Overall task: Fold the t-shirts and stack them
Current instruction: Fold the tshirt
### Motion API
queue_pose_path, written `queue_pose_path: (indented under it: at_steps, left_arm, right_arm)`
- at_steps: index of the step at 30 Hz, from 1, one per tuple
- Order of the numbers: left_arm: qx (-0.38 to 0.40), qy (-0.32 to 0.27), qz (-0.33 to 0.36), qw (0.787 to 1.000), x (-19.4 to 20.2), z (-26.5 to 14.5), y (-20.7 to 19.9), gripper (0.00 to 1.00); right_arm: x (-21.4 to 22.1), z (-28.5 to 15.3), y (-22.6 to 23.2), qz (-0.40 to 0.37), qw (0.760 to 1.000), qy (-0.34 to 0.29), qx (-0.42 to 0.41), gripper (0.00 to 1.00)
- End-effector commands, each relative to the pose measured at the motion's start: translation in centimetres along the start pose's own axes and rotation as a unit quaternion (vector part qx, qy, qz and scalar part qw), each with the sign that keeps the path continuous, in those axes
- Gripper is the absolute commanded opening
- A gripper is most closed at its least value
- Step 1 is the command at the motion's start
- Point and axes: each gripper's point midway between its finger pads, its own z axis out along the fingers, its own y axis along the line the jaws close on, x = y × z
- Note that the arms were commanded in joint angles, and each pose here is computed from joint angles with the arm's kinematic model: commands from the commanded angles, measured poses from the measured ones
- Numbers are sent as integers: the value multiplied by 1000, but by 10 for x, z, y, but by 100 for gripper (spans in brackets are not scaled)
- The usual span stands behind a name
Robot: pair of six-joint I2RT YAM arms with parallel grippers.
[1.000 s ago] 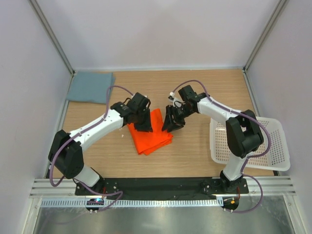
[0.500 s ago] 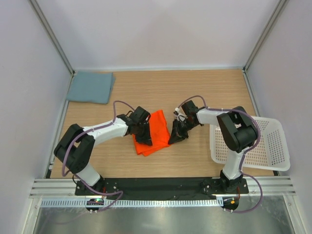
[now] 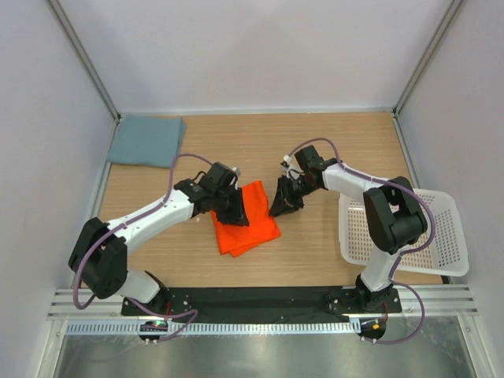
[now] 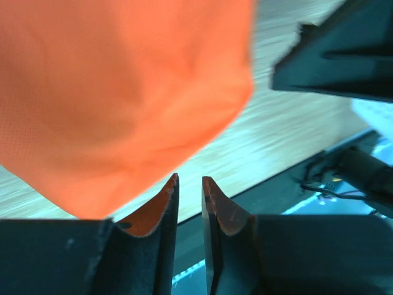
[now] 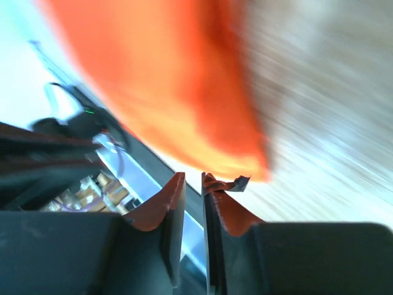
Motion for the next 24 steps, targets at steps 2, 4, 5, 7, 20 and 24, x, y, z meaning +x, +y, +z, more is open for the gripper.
queue_pose_path:
  at_steps: [2, 4, 5, 7, 20, 24]
  left_arm:
    - [14, -47, 24, 998, -30, -41, -22, 24]
    - [-8, -45, 16, 999, -34, -41, -8, 24]
    - [-14, -49, 1, 999, -42, -42, 1, 23]
    - [-11, -32, -13, 999, -41, -38, 10, 22]
    - [-14, 30, -51, 998, 14, 19, 45, 18]
    - [-14, 59, -42, 997, 32, 50, 36, 15]
  right_arm:
    - [-24, -29, 69, -79, 995, -35, -44, 28]
    - [-34, -21, 74, -78, 995, -32, -46, 29]
    - [-38, -20, 74, -74, 996, -32, -46, 31]
    - [-54, -12, 77, -71, 995, -45, -51, 34]
    - [-145, 67, 49, -41, 996, -65, -39, 28]
    - [-164, 93, 44, -32, 997, -58, -30, 22]
